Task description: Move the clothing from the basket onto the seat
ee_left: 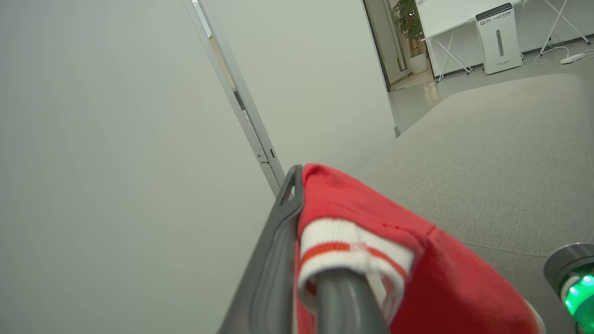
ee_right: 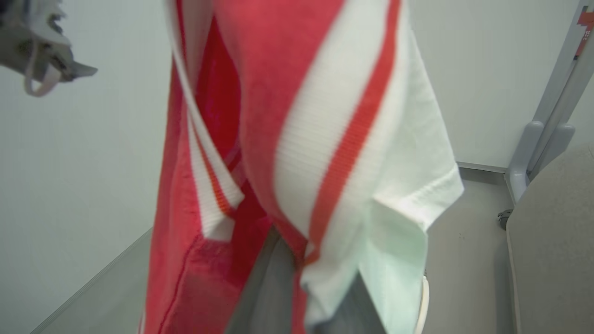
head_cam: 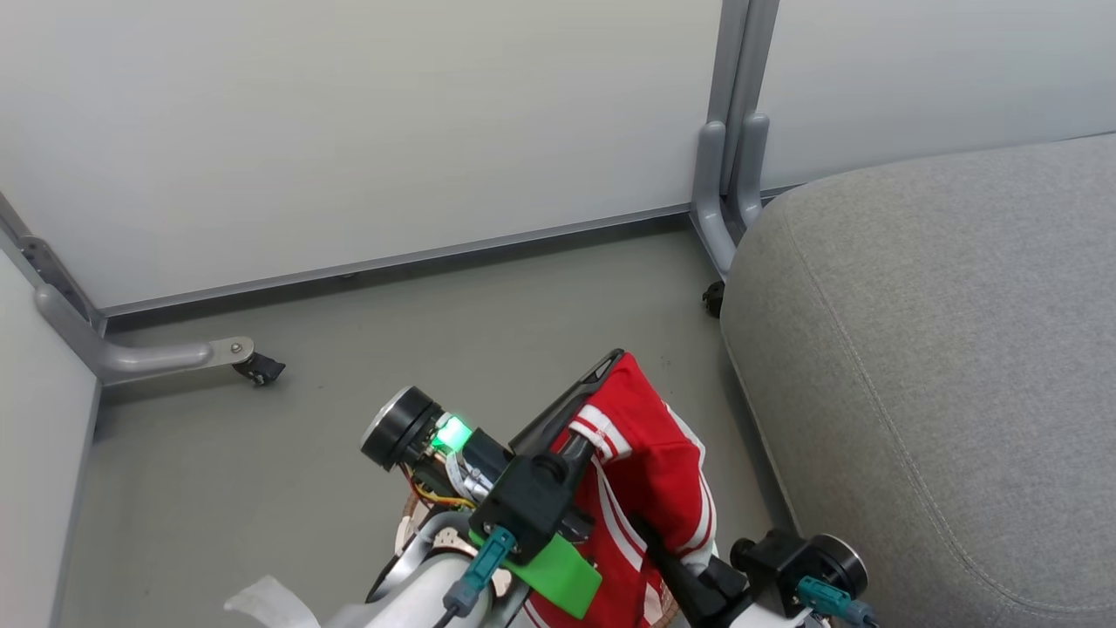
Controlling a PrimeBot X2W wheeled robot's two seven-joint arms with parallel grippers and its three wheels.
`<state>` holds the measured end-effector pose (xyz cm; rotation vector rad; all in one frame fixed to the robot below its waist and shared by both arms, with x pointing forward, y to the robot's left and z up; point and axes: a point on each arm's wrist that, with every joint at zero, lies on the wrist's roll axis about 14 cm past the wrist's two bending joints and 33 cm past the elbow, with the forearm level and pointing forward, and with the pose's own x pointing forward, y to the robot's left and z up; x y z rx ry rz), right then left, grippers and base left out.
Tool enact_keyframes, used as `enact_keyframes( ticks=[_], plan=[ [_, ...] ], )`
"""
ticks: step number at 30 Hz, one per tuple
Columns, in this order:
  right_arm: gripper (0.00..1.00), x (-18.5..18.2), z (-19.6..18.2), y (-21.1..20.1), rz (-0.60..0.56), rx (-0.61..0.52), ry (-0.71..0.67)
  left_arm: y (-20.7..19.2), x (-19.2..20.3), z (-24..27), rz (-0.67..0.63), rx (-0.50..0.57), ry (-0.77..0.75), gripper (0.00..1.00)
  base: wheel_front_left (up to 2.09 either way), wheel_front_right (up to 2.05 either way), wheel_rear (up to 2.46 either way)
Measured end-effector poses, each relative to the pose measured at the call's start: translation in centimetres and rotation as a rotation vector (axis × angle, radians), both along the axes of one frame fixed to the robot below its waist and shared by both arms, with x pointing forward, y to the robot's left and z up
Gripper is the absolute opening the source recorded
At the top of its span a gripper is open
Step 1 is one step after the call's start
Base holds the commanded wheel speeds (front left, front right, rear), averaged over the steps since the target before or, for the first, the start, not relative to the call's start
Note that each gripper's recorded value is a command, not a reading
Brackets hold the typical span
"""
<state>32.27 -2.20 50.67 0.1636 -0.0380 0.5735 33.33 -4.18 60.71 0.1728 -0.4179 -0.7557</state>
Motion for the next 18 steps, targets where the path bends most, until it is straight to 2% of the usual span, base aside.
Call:
enact_keyframes(
  ticks=[11,12,13,14,18],
  plan=[
    [0.0,0.1,0.6,-0.3,-0.011,0.038,0.0,0.5,0.4,-1.2,0.017,-0.003,0.051,0.0,0.0,0.0,0.0],
    [0.0,0.0,0.6,-0.3,-0.011,0.04,0.0,0.5,0.4,-1.2,0.018,-0.003,0.054,0.12,0.0,0.0,0.0],
    [0.0,0.0,0.6,-0.3,-0.01,0.041,0.0,0.5,0.4,-1.3,0.019,-0.003,0.056,0.49,0.0,0.0,0.0],
    [0.0,0.0,0.7,-0.4,-0.01,0.044,0.0,0.5,0.4,-1.4,0.02,-0.003,0.058,1.0,0.0,0.0,0.0],
    [0.0,0.1,1.0,-0.5,-0.016,0.056,-0.007,0.7,0.6,-2.3,0.032,0.014,0.095,1.0,0.0,0.0,0.0]
  ],
)
